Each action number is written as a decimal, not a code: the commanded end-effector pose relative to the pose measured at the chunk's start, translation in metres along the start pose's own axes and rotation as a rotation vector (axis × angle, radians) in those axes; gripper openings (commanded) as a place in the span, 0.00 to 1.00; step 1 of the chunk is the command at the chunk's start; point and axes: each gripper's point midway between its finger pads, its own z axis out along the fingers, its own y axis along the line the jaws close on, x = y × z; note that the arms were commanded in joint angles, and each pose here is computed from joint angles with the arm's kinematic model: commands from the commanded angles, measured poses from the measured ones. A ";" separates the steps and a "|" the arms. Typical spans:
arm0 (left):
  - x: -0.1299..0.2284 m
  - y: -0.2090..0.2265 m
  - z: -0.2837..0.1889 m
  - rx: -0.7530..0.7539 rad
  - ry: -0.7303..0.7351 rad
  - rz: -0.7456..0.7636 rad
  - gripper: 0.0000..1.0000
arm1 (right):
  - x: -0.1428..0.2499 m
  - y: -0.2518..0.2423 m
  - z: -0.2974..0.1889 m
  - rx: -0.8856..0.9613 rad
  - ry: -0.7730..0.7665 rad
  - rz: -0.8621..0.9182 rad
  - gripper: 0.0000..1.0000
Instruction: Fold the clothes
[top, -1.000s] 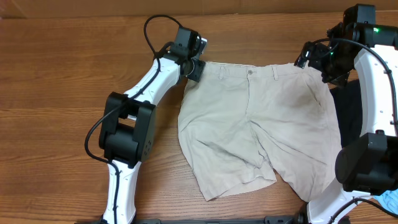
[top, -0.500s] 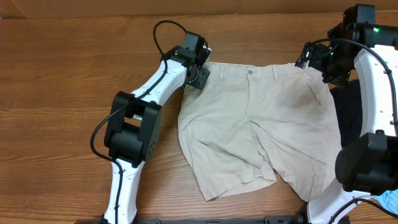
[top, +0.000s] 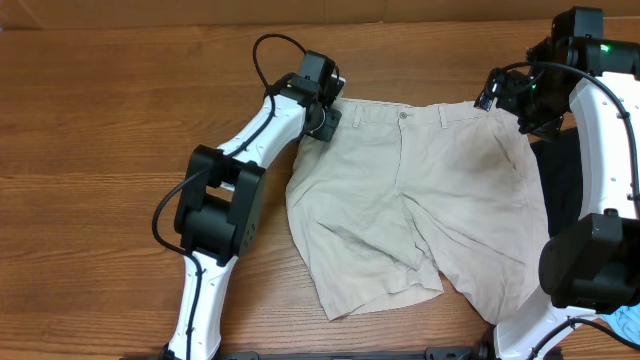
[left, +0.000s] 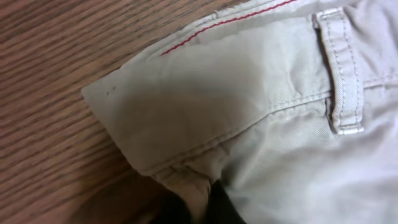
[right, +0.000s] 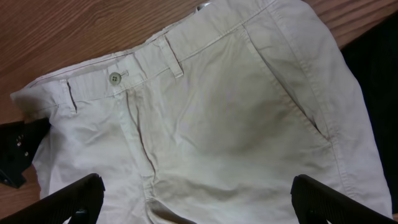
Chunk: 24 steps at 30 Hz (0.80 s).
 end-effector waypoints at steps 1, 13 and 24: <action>0.032 0.038 0.028 -0.144 0.118 -0.047 0.04 | -0.005 0.006 -0.021 -0.014 -0.061 -0.022 1.00; -0.028 0.182 -0.079 -0.311 -0.007 -0.265 0.04 | 0.003 0.025 -0.009 -0.030 -0.043 -0.065 1.00; 0.074 0.201 -0.105 -0.221 0.354 -0.415 1.00 | 0.039 0.064 0.021 -0.068 0.051 -0.161 1.00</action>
